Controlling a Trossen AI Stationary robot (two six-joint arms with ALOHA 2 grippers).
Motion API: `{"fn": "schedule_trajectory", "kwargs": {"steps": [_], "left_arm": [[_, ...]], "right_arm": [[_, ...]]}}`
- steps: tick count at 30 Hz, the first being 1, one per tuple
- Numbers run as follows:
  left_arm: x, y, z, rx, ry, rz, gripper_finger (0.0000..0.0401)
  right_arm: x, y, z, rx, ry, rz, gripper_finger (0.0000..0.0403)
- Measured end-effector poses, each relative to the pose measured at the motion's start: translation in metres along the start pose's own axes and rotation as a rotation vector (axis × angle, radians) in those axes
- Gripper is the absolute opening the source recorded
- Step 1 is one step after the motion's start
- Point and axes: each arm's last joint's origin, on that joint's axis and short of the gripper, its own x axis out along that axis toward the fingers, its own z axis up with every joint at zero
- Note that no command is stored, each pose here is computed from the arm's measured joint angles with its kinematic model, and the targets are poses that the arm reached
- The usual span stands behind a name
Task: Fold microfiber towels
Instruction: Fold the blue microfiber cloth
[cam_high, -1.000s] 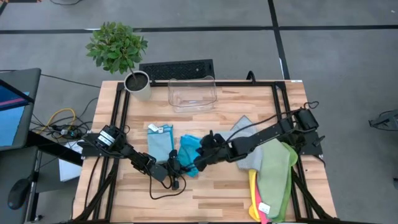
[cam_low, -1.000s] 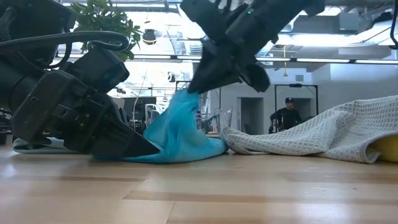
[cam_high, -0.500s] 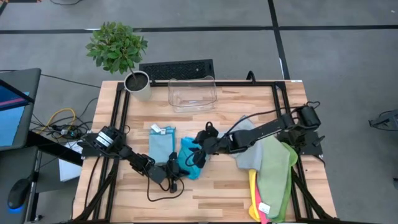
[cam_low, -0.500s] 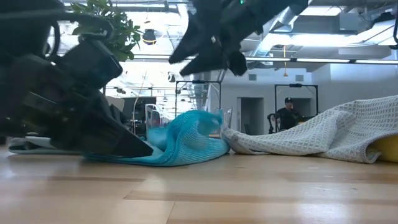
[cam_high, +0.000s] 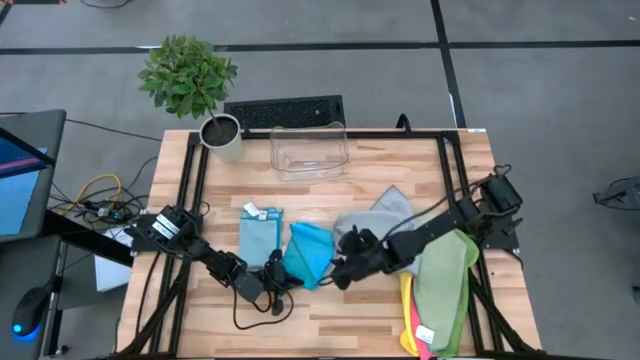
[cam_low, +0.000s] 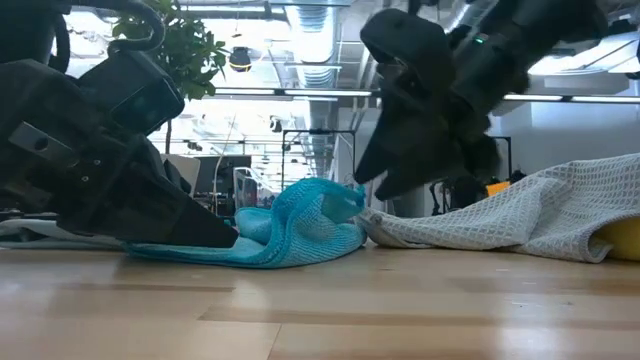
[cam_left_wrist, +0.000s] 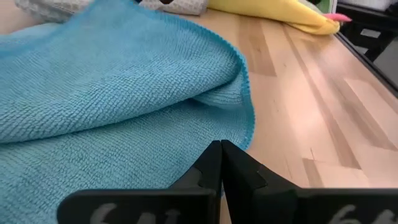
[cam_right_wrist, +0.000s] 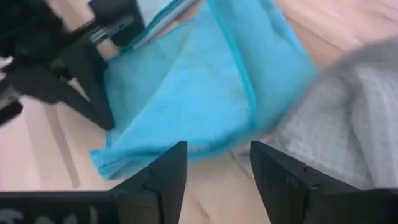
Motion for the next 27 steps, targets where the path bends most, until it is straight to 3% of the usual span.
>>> {"fn": "schedule_trajectory", "kwargs": {"steps": [7, 19, 23, 27], "left_arm": [[0.006, -0.002, 0.005, 0.02, -0.001, -0.015, 0.0], [0.006, -0.002, 0.005, 0.017, 0.006, -0.006, 0.0], [0.006, -0.002, 0.005, 0.02, 0.006, -0.006, 0.0], [0.006, -0.002, 0.005, 0.02, 0.005, -0.006, 0.0]], "right_arm": [[-0.002, 0.007, -0.014, 0.034, -0.063, -0.024, 0.0196], [0.018, 0.004, -0.027, 0.05, -0.032, -0.029, 0.0167], [0.027, 0.009, -0.018, 0.042, -0.074, 0.039, 0.0164], [0.038, 0.015, 0.007, -0.005, -0.142, 0.098, 0.0164]]}}
